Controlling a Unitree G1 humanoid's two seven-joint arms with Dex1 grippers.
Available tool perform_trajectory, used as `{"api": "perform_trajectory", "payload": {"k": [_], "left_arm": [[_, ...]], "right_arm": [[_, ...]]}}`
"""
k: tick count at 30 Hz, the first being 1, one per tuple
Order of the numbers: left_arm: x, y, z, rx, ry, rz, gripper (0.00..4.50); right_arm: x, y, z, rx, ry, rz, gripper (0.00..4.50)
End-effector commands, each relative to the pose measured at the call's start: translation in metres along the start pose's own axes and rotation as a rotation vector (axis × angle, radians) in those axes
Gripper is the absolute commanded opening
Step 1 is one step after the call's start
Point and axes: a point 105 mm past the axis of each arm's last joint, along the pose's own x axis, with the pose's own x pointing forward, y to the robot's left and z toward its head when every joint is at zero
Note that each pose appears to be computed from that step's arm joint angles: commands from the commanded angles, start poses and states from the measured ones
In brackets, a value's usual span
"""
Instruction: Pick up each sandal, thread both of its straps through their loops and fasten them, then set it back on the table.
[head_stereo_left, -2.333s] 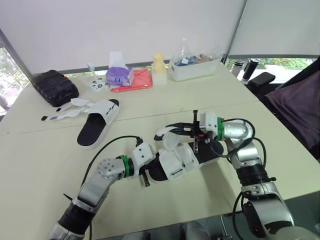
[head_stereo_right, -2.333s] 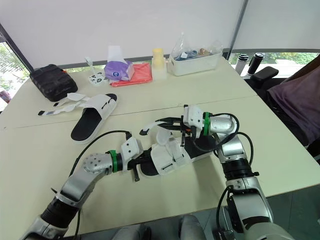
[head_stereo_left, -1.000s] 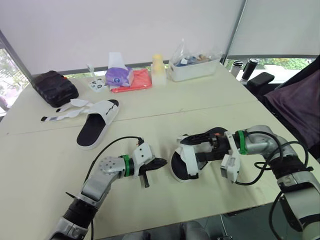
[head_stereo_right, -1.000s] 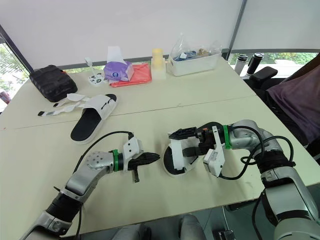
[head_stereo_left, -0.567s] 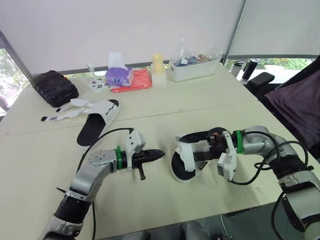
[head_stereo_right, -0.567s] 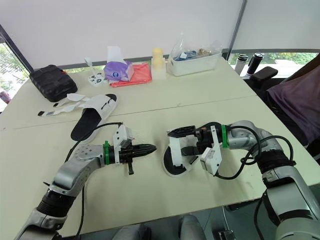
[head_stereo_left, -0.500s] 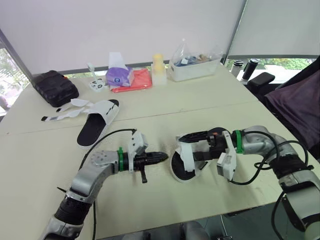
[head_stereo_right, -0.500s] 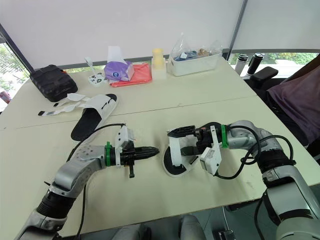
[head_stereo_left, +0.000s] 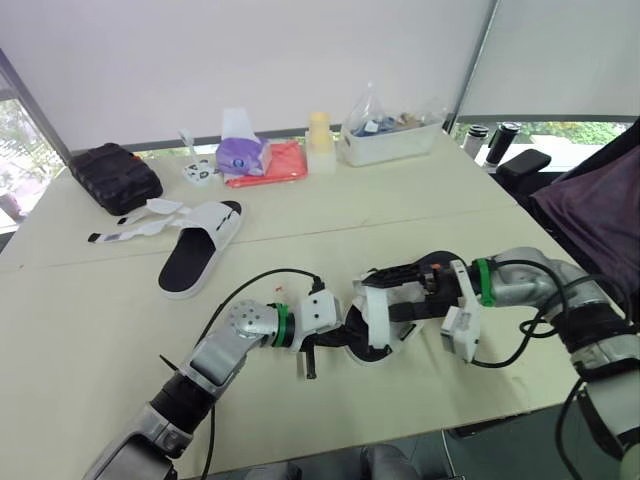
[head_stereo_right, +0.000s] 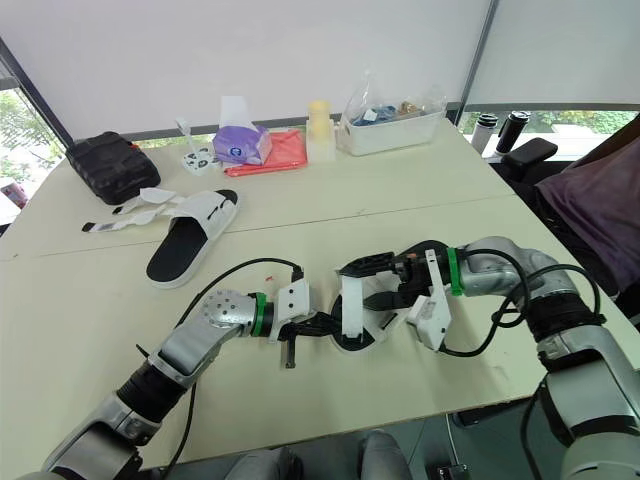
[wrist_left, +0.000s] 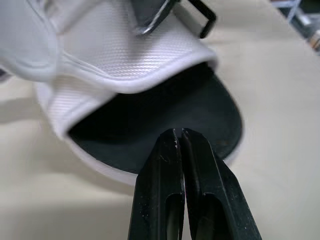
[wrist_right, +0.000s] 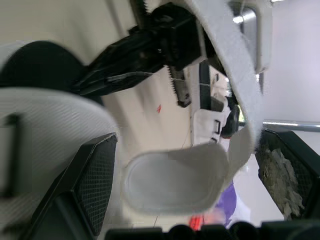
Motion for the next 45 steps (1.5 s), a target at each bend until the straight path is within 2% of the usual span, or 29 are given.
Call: {"api": "perform_trajectory", "payload": {"k": [1,9,15,23,27,29,32,35,38,41,45], "left_arm": [[-0.002,0.000,-0.026,-0.032,0.097,0.020,0.12],[-0.001,0.001,-0.026,-0.024,0.092,0.028,0.12],[-0.001,0.001,-0.026,-0.023,0.090,0.030,0.12],[-0.001,0.001,-0.025,-0.015,0.087,0.028,0.12],[-0.002,0.001,-0.025,-0.011,0.083,0.033,0.12],[-0.002,0.002,-0.025,-0.005,0.081,0.040,0.12],[-0.003,0.010,-0.024,0.019,0.078,0.077,0.12],[-0.004,0.022,-0.027,0.069,0.100,0.130,0.12],[-0.004,0.033,-0.028,0.087,0.100,0.190,0.12],[-0.004,0.041,-0.028,0.098,0.096,0.236,0.12],[-0.004,0.043,-0.028,0.104,0.091,0.253,0.12]], "right_arm": [[-0.015,-0.010,-0.008,-0.045,0.049,0.000,4.42],[-0.029,-0.019,-0.011,-0.078,0.094,-0.059,4.42],[-0.034,-0.029,-0.013,-0.012,0.143,-0.213,4.42],[-0.042,-0.011,-0.007,0.070,0.177,-0.188,4.42],[-0.050,-0.005,-0.014,0.155,0.240,-0.174,4.42],[-0.059,-0.008,-0.025,0.310,0.310,-0.236,4.42],[-0.076,-0.012,-0.040,0.650,0.369,-0.327,4.42],[-0.078,-0.010,-0.032,1.089,0.292,-0.318,4.42],[-0.073,-0.011,-0.010,1.414,0.185,-0.246,4.42],[-0.072,-0.016,0.007,1.676,0.100,-0.196,4.42],[-0.077,-0.009,0.024,1.958,0.077,-0.096,4.42]]}}
